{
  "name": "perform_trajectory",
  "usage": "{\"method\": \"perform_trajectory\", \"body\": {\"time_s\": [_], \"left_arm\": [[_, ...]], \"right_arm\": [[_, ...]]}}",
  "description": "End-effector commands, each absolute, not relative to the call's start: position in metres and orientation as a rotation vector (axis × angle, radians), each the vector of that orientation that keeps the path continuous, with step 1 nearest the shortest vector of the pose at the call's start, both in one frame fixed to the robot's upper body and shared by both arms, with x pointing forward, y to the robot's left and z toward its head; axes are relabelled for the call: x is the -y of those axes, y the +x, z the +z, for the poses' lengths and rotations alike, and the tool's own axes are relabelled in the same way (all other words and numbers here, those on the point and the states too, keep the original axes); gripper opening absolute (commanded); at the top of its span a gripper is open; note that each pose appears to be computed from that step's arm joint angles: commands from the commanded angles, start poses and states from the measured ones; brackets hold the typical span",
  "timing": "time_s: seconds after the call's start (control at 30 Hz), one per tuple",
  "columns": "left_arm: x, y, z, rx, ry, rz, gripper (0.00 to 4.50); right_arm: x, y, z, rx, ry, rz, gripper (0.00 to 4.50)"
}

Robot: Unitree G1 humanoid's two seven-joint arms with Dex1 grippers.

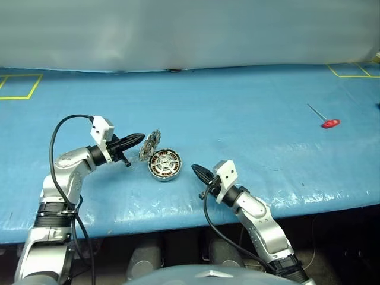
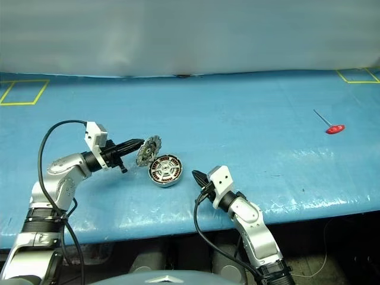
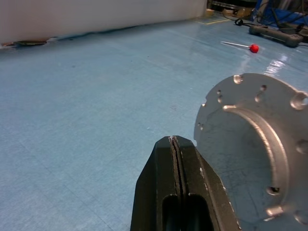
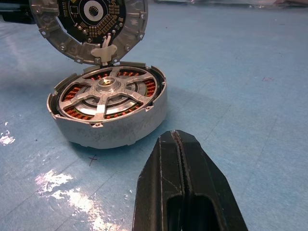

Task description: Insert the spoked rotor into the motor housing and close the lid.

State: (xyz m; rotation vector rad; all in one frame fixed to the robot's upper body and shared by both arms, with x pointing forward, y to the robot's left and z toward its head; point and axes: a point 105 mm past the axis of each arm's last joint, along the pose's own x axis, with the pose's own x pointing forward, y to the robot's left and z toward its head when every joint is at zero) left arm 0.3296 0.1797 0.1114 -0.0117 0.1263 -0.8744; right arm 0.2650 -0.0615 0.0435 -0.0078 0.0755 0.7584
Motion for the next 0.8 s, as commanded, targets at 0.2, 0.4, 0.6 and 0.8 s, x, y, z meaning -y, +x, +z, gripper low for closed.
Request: {"method": "perform_trajectory", "body": {"time_s": [0.2,0.4,0.6,0.8], "left_arm": [[-0.156,0.322,0.127,-0.074,0.018,-0.986,0.0],[-0.141,0.32,0.127,-0.073,0.063,-1.055,0.0],[-0.127,0.312,0.124,-0.087,0.068,-1.133,0.0],[-0.121,0.307,0.119,-0.11,0.077,-1.168,0.0]], "right_arm": [[0.057,0.263,0.047,-0.058,-0.04,0.792,0.02],[0.057,0.263,0.047,-0.06,-0.05,0.786,0.02],[0.055,0.262,0.045,-0.064,-0.058,0.786,0.02],[0.055,0.261,0.04,-0.082,-0.073,0.782,0.02]]}}
